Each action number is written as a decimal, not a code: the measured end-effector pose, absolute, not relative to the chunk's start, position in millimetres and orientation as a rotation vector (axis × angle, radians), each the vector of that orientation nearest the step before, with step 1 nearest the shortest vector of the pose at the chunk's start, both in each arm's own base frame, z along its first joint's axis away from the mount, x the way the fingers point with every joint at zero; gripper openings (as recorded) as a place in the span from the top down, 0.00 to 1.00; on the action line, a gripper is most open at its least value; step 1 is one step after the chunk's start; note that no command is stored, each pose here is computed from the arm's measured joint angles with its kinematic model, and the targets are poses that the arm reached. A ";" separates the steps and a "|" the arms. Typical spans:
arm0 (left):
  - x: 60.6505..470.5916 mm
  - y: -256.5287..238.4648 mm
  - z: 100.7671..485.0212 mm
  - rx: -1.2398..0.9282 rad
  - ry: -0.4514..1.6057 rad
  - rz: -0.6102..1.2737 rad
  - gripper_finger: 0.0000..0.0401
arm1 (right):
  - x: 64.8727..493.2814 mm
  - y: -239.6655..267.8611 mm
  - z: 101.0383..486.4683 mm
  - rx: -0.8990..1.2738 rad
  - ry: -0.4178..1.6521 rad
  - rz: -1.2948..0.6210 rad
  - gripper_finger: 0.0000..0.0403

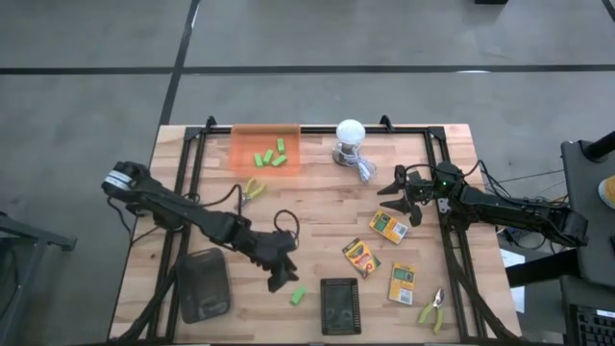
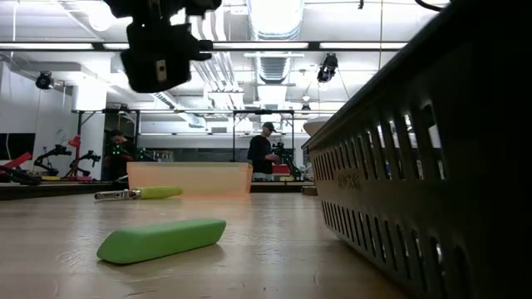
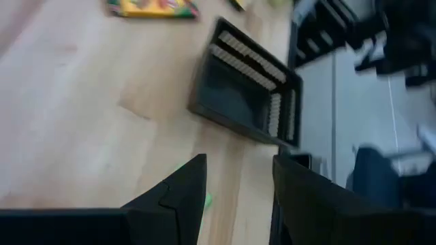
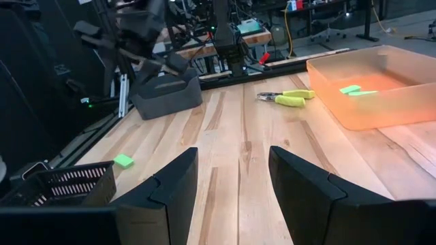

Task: Pick & Place School Supplies
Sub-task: Put the green eraser into the orange bin

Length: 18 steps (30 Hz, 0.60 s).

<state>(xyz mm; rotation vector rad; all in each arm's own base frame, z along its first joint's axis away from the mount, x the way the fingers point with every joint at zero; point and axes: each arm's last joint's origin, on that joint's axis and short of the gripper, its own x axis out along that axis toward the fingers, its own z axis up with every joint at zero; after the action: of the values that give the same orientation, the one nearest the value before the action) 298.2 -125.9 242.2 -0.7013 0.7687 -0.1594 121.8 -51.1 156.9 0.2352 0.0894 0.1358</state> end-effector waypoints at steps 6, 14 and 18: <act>302.0 -137.6 232.9 -0.710 0.858 -0.073 0.57 | 121.8 -51.1 156.8 0.236 0.090 0.135 0.56; 320.8 -148.8 235.5 -0.731 1.026 0.057 0.57 | 121.8 -51.1 156.9 0.235 0.090 0.136 0.56; 336.1 -155.4 236.6 -0.745 1.097 0.132 0.57 | 121.8 -51.1 156.9 0.235 0.090 0.135 0.56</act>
<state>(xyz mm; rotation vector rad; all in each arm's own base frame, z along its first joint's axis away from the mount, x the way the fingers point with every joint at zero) 336.1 -155.4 236.6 -0.7450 1.0966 0.1318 121.8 -51.1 156.9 0.2353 0.0896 0.1355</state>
